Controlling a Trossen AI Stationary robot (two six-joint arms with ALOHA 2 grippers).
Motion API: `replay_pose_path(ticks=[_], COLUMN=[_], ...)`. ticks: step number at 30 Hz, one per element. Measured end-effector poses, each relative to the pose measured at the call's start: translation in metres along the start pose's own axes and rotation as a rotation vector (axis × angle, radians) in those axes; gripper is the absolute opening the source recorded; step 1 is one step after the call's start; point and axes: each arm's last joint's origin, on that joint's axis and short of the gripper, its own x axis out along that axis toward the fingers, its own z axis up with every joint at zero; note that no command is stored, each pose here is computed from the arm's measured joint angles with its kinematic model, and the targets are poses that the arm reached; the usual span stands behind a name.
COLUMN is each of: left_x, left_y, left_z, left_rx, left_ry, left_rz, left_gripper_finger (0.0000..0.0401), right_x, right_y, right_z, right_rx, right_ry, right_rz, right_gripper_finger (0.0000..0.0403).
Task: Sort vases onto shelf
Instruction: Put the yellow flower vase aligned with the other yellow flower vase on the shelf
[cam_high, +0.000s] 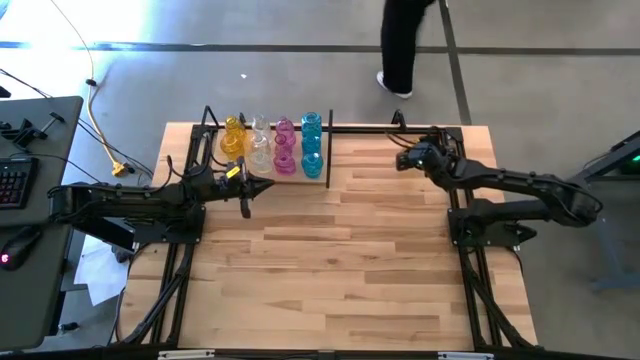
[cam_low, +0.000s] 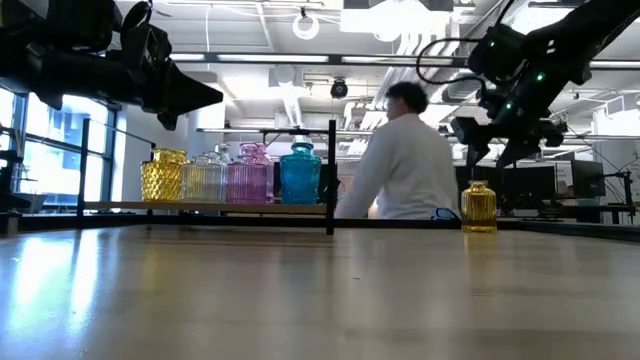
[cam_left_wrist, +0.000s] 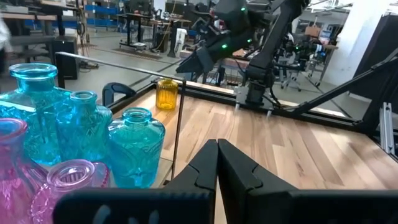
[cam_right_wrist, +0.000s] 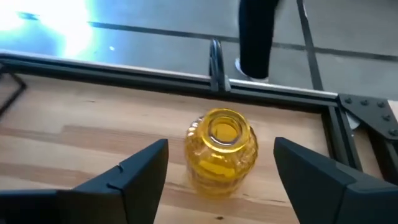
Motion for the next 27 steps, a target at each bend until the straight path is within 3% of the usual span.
replay_pose_path(ticks=[21,27], left_x=[0.000,0.000], left_y=[0.000,0.000], left_z=[0.000,0.000], left_rx=[0.000,0.000], left_ry=[0.002,0.002], left_rz=[0.000,-0.001], left_gripper_finger=[0.0000,0.0000], right_x=[0.057,0.061], right_y=[0.003,0.005], right_z=[-0.008,-0.008], right_rx=[0.059,0.066], right_ry=[0.058,0.038], right_rz=[-0.124,-0.123], right_gripper_finger=[0.0275,0.0239])
